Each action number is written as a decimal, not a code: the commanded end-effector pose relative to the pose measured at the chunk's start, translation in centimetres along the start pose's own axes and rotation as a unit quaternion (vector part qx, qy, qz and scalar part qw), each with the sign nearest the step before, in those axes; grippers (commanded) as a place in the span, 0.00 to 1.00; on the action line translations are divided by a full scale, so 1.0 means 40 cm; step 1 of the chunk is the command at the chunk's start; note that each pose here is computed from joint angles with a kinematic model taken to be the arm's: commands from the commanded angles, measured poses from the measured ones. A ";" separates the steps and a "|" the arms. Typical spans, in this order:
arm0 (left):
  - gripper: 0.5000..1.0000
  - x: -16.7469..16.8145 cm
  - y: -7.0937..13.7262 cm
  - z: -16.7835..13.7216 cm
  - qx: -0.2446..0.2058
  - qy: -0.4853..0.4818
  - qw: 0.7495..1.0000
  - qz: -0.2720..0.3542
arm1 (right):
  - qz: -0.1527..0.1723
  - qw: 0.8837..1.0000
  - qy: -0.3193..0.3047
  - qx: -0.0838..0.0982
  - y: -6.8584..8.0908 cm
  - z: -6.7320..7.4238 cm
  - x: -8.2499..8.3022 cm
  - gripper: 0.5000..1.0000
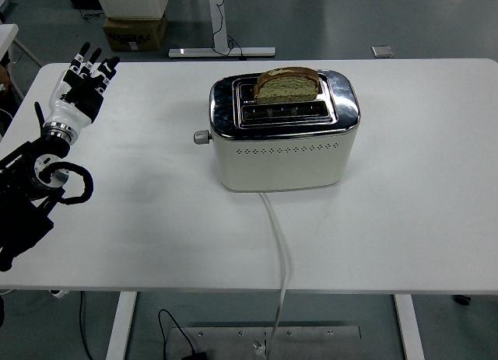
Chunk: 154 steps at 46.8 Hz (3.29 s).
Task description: Press down toaster
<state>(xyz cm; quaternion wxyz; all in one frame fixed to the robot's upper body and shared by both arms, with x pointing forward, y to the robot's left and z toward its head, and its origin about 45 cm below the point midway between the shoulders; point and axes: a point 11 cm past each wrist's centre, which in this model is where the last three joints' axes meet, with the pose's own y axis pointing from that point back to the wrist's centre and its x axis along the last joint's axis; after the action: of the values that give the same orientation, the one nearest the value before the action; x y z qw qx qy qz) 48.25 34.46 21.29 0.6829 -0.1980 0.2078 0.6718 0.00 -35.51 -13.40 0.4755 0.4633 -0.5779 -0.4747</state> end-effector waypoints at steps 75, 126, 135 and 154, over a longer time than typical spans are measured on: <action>1.00 0.071 0.040 0.064 0.079 -0.285 0.952 -0.073 | 0.000 1.000 0.000 0.000 0.000 0.000 0.000 1.00; 1.00 -0.029 0.142 0.167 0.109 -0.542 0.797 -0.243 | 0.000 1.000 0.000 0.000 0.000 0.000 0.000 1.00; 1.00 -0.050 0.167 0.156 0.120 -0.595 0.745 -0.278 | 0.000 1.000 0.000 0.000 0.000 0.000 0.000 1.00; 1.00 -0.123 0.223 0.089 0.120 -0.634 0.670 -0.366 | 0.000 1.000 0.000 0.000 0.000 0.000 0.000 1.00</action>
<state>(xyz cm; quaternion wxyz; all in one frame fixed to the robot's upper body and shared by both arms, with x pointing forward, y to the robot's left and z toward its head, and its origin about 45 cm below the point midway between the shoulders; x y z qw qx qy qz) 39.81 33.37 27.41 0.8558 0.2961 -0.2787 0.3199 0.01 -35.50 -13.40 0.4753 0.4633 -0.5780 -0.4747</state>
